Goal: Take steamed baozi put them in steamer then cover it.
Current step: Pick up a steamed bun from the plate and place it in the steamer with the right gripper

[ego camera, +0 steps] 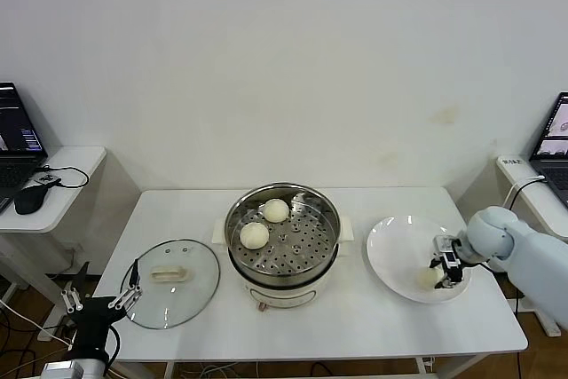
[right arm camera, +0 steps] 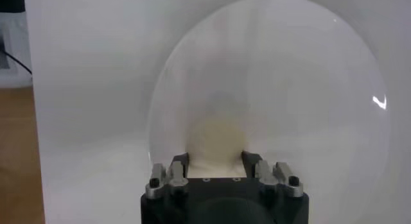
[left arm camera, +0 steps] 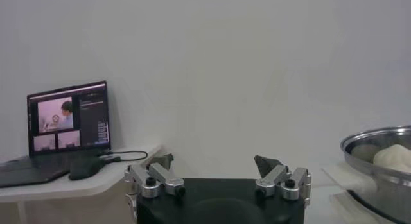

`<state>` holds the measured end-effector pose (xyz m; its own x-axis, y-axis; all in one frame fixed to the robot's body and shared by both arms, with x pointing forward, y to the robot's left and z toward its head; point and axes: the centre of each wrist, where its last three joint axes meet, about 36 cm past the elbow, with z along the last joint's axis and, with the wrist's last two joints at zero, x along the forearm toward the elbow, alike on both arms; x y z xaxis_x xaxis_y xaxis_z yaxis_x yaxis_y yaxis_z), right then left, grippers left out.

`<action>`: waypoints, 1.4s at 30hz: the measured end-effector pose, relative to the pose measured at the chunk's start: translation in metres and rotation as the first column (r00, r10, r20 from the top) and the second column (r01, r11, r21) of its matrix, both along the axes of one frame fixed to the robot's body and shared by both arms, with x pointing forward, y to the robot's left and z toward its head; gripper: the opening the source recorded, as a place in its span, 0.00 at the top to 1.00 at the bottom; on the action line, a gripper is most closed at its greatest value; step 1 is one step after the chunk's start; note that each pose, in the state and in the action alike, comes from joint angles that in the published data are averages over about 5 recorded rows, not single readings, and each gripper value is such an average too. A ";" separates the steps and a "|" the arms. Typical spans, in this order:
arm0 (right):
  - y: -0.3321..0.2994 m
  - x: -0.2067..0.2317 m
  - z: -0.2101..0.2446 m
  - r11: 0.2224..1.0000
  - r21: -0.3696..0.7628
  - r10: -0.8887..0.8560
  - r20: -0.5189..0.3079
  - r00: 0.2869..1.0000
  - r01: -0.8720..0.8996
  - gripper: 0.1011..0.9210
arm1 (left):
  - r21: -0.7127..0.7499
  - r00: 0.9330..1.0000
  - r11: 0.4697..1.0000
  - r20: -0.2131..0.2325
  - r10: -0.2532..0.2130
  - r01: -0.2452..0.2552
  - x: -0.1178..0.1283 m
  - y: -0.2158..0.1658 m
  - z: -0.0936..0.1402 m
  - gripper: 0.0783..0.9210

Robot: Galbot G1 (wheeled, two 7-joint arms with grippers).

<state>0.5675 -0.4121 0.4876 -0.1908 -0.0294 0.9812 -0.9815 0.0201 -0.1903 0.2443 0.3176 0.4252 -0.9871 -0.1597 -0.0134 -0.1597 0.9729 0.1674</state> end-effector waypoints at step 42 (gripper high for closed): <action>0.290 0.043 0.163 0.724 0.101 0.659 0.191 0.728 -0.682 0.47 | -0.002 0.999 1.000 0.028 0.028 -0.028 0.004 0.004 0.004 0.12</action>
